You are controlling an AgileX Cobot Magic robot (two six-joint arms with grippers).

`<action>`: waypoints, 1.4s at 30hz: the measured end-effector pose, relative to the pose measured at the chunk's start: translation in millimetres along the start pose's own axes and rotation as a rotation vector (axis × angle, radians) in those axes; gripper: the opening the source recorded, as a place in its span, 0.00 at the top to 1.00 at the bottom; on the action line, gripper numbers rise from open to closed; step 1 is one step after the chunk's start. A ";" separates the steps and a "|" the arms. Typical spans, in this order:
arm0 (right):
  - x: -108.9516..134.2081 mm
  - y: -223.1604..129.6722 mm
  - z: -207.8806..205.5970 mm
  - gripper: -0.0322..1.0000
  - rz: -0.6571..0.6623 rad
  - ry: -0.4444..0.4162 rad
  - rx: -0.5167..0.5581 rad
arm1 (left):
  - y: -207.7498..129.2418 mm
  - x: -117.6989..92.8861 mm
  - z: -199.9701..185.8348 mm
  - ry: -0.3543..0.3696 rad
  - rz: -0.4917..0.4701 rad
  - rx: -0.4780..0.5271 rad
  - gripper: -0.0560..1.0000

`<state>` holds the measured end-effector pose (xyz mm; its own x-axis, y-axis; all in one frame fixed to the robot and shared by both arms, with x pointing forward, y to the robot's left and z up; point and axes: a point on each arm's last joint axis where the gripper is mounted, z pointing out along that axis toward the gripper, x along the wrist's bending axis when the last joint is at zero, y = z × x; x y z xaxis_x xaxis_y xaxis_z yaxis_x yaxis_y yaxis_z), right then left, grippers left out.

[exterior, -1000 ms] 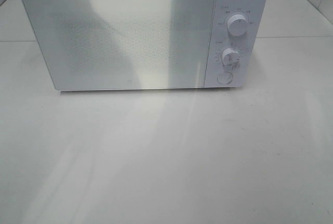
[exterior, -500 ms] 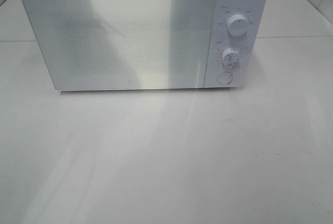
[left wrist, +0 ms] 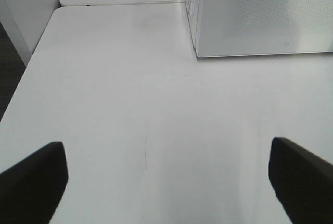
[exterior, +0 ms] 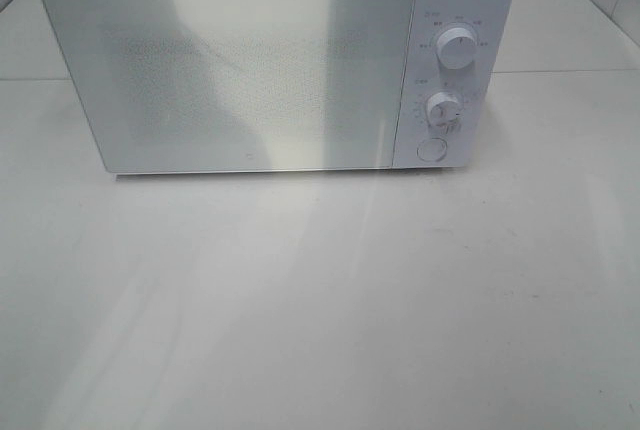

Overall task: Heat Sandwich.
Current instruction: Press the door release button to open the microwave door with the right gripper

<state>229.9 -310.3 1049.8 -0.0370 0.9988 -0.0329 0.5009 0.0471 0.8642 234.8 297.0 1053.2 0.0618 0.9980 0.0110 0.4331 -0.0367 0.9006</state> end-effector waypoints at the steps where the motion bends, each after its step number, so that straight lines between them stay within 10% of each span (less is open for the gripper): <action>1: 0.0 3.5 -2.0 0.24 0.001 0.003 -0.028 | 0.0 0.0 0.0 0.000 0.000 0.000 0.01; 17: 11.0 66.6 45.4 0.24 -0.027 0.045 -0.212 | 0.0 0.0 0.0 0.000 0.000 0.000 0.01; 42: 36.3 105.5 190.1 0.24 -0.055 0.127 -0.213 | 0.0 0.0 0.0 0.000 0.000 0.000 0.01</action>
<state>445.8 -266.1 1044.3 -0.1742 0.9842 -0.0315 0.3025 0.0839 0.9495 234.8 297.0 1053.2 0.0618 0.9980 0.0110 0.4331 -0.0367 0.9006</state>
